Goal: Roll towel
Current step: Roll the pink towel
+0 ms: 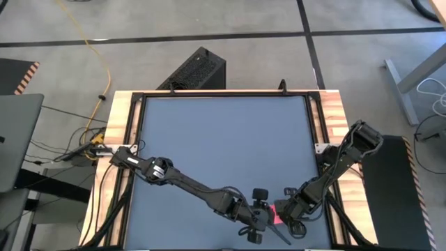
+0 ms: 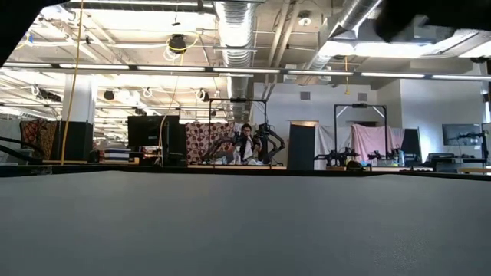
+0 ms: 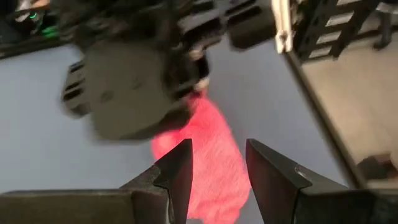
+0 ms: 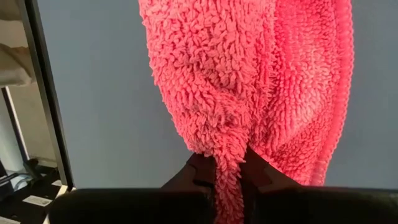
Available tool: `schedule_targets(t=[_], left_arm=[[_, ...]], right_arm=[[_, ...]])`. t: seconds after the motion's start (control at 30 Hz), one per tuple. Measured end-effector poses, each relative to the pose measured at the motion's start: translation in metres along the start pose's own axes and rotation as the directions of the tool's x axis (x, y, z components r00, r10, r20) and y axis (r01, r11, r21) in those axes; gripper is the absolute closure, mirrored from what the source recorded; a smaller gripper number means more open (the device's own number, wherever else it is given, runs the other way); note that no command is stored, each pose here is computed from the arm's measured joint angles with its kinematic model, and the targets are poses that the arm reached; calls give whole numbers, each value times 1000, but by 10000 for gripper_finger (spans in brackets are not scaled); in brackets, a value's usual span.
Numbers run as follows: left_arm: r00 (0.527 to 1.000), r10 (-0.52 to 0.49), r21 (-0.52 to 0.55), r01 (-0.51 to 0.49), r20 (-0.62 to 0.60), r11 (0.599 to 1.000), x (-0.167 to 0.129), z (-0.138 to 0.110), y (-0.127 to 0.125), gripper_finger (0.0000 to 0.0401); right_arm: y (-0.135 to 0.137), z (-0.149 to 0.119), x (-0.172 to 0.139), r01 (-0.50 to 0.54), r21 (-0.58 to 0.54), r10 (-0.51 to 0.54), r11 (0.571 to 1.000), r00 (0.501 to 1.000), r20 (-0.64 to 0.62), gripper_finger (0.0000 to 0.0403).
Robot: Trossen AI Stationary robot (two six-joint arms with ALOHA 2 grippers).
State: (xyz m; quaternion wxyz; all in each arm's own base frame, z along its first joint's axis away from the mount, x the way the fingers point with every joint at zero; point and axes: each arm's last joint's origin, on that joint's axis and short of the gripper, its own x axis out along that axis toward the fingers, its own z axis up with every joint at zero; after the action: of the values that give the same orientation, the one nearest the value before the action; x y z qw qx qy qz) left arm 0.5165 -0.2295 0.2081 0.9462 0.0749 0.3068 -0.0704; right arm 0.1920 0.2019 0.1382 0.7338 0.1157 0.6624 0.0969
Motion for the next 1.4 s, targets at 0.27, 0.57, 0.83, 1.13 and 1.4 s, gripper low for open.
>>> schedule_targets(t=[0.27,0.57,0.83,1.13,1.4], left_arm=[[1000,-5,-76,4,-14,997,27,-21,-5,270],[998,22,-48,-24,-53,999,27,-25,-4,286],[983,-151,-156,134,-101,979,45,-44,-11,283],[986,-125,-269,90,-115,959,50,-49,-8,252],[989,-58,-329,10,-135,944,50,-52,-6,261]], right_arm=[[1,-2,0,9,44,-10,999,1000,6,360],[3,-3,-3,-1,50,0,999,1000,13,360],[2,-3,-3,14,64,-15,998,1000,17,353],[1,-3,-3,17,63,-18,998,1000,14,344],[1,-3,-3,15,70,-16,997,1000,12,343]])
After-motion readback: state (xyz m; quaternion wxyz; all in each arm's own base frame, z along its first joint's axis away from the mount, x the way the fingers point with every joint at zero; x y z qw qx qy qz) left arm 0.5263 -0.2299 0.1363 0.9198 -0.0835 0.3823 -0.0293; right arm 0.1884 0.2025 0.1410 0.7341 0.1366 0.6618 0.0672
